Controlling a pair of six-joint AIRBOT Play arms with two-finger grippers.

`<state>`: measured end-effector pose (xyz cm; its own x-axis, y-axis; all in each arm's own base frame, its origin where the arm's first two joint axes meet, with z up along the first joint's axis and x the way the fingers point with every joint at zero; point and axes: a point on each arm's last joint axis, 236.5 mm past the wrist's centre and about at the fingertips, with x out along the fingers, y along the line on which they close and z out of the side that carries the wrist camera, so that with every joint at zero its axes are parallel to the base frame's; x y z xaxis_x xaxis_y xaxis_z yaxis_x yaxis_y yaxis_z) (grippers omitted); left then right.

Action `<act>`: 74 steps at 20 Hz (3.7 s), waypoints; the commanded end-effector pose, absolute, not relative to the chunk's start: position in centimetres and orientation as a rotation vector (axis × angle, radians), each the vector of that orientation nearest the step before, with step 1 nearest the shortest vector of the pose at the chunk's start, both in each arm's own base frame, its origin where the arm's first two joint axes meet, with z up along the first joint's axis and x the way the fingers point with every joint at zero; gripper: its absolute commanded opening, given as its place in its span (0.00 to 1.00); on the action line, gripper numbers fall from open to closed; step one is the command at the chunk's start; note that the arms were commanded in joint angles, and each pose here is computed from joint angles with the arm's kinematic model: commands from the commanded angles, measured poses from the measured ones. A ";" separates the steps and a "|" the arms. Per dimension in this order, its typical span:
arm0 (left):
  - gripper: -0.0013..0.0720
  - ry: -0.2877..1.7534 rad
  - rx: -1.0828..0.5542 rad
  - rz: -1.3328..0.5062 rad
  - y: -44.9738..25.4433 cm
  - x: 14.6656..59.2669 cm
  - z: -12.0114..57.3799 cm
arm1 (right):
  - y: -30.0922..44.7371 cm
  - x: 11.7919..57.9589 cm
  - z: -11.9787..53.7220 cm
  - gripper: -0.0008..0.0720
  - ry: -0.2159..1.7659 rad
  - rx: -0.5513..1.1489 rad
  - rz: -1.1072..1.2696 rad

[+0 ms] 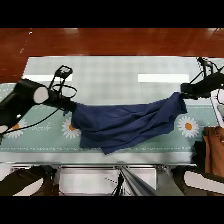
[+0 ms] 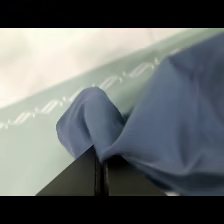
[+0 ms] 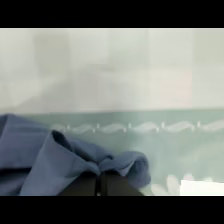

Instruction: Fold the shirts.

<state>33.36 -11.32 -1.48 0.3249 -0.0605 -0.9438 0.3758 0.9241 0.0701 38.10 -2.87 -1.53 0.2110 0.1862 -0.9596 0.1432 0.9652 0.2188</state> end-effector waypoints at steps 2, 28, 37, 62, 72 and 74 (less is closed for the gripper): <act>0.04 1.160 0.270 -0.294 -12.8 36.7 -4.8 | -3.2 43.3 -3.2 0.06 1.203 0.355 0.000; 0.95 1.546 -0.183 -0.446 -13.6 20.2 -2.5 | -1.8 31.8 -1.9 0.59 1.323 0.477 0.187; 0.95 1.709 -0.300 -0.488 -14.8 14.2 -7.7 | -2.0 33.5 -1.7 0.59 1.242 0.478 0.184; 0.04 1.710 -0.655 -0.471 -20.1 16.6 -12.6 | 0.1 34.7 -5.6 0.70 1.320 0.701 0.216; 0.04 1.687 -0.682 -0.480 -20.5 17.1 -11.9 | 0.9 37.6 -9.4 0.69 1.290 0.693 0.164; 0.04 1.687 -0.682 -0.480 -20.5 17.1 -11.9 | 2.5 38.4 -10.4 0.69 1.286 0.650 0.175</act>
<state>16.91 -20.35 -12.11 -0.1400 -0.6593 -0.7387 -0.1741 0.7508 -0.6371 37.16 1.22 -9.20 0.2820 0.4951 -0.8218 0.2560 0.7867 0.5618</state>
